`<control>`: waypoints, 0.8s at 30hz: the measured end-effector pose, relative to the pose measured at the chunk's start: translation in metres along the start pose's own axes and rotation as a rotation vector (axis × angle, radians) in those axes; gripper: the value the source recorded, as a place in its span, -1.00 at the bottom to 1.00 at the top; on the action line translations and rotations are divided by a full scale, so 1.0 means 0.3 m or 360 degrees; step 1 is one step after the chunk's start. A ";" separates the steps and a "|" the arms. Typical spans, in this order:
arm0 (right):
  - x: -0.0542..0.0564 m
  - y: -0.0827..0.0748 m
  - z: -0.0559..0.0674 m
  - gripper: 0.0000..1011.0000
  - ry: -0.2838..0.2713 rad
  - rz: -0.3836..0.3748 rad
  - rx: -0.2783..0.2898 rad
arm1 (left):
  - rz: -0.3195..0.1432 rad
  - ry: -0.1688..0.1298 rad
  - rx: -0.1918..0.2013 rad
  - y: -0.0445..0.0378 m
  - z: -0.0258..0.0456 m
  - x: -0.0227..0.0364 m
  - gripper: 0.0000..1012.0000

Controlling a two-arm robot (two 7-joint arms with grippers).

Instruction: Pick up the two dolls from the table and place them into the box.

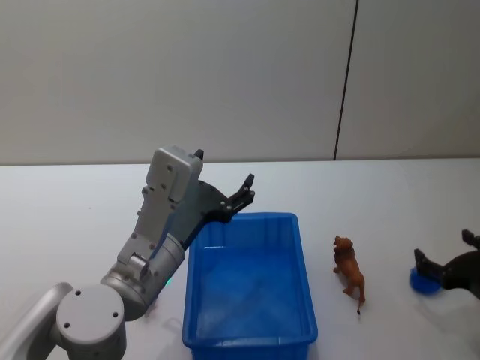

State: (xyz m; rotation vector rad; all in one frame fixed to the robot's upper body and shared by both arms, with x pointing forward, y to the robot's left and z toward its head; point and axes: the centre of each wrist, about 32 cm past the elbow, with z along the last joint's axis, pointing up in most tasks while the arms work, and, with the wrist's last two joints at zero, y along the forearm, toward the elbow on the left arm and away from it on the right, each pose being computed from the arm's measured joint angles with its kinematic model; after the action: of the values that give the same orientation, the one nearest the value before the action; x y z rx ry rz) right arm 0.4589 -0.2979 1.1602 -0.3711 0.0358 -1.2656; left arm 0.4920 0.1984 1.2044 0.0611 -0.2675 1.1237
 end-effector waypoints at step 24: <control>-0.048 0.128 -0.052 0.98 0.0084 -0.0010 -0.0157 | 0.0000 0.0000 0.0000 0.000 0.000 0.000 0.98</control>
State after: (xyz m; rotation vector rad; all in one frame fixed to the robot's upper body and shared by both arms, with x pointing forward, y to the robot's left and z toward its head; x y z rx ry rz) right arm 0.4864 -0.2789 1.1318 -0.4232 0.1424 -1.2827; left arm 0.4920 0.1984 1.2044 0.0612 -0.2675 1.1237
